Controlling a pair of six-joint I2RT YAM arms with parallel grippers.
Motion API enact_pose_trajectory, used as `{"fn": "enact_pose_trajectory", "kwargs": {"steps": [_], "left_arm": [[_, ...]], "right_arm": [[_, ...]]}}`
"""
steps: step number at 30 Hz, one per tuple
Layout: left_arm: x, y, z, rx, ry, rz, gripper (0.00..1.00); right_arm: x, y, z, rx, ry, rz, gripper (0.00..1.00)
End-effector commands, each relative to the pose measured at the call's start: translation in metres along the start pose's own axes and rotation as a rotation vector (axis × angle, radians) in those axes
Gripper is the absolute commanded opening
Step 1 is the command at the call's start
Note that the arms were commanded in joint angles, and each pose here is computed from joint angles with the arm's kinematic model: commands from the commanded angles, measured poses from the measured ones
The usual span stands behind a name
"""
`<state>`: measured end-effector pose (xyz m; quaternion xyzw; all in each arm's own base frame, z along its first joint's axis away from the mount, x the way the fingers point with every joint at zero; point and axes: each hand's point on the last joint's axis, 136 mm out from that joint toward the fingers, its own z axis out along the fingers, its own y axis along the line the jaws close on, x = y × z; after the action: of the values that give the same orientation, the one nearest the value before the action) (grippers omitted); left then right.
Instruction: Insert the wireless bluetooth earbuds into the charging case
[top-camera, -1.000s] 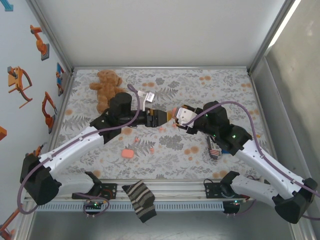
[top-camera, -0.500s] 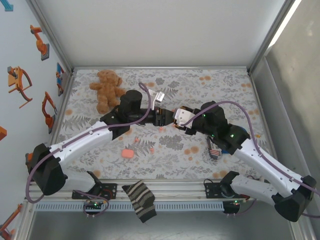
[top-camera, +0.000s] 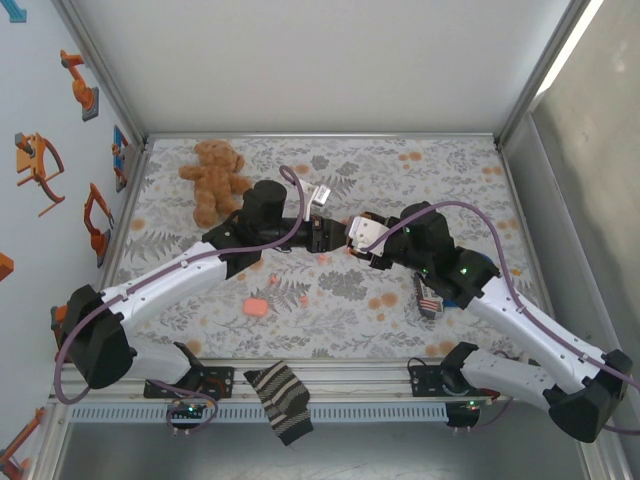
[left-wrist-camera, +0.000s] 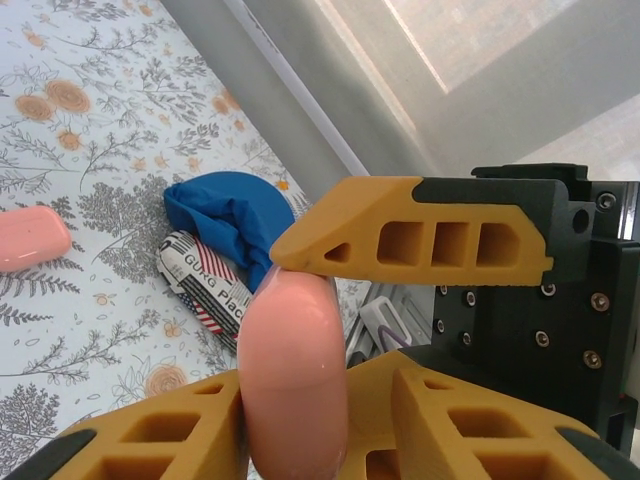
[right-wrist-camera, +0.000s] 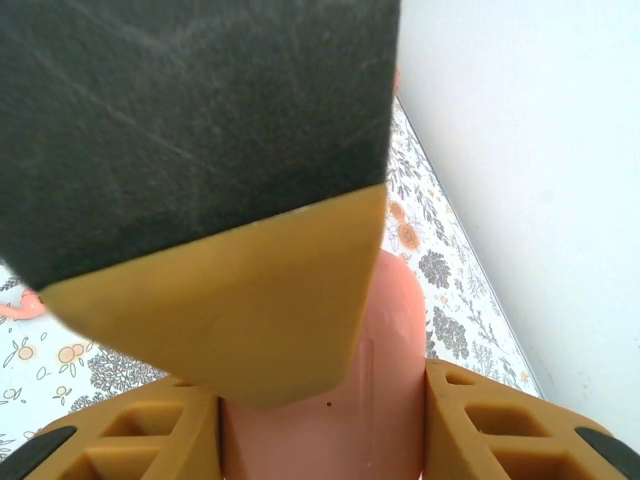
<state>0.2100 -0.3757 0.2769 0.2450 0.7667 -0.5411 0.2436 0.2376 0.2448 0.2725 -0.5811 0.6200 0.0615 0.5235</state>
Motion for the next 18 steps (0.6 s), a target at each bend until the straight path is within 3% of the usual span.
{"fn": "enact_pose_trajectory", "kwargs": {"steps": [1,14,18], "left_arm": [[-0.0058,-0.0159,0.0003,0.046,0.002,0.046,0.35],[-0.0068,-0.0184,-0.0048,0.039,-0.008,0.076,0.18],[-0.0083,-0.0189,-0.0086,0.034,-0.034,0.105,0.16]], "right_arm": [[-0.0170,-0.0142,-0.0076,0.050,-0.041,0.012,0.40],[-0.0197,-0.0116,-0.0092,0.026,-0.042,0.029,0.43],[-0.0247,-0.0116,-0.0132,0.021,-0.063,0.046,0.53]]}}
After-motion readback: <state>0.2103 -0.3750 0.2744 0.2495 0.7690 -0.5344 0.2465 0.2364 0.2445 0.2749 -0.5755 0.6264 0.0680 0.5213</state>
